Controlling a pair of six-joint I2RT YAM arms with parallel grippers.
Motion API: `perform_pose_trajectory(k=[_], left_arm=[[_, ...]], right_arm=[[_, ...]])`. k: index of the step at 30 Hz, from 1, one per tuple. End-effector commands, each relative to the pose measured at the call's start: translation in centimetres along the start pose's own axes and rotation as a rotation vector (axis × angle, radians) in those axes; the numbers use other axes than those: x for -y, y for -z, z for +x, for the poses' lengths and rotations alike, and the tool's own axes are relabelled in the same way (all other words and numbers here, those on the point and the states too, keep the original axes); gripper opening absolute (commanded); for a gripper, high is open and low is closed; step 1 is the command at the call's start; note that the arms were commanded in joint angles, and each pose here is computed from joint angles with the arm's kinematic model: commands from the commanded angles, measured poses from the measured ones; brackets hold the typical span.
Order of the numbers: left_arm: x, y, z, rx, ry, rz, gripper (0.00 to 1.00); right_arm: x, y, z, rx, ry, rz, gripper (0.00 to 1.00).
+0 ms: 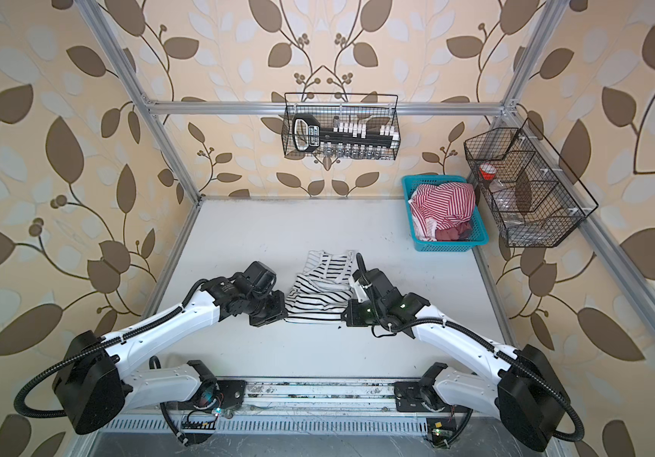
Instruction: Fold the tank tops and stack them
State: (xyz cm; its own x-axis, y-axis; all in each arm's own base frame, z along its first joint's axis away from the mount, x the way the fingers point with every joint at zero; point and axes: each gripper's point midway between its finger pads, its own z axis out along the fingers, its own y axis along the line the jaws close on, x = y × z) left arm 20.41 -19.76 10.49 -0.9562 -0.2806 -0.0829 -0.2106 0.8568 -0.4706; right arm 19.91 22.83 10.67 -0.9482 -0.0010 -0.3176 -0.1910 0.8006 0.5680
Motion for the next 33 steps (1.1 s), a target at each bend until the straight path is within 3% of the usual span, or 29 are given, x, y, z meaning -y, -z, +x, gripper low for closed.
perform_pose_trajectory(k=[1,12,33], left_arm=[[1.4,1.7,-1.7,0.06,-0.024,-0.011,0.0],[6.0,3.3,-7.8,0.128,-0.099,-0.006,0.0],[9.9,-0.3,-16.9,0.081,-0.07,0.057,0.0]], right_arm=[[0.0,0.9,-0.9,0.001,-0.019,0.03,0.0],[0.3,1.9,-6.6,0.036,-0.069,-0.06,0.0],[3.2,-0.9,-15.5,0.022,-0.182,-0.182,0.0]])
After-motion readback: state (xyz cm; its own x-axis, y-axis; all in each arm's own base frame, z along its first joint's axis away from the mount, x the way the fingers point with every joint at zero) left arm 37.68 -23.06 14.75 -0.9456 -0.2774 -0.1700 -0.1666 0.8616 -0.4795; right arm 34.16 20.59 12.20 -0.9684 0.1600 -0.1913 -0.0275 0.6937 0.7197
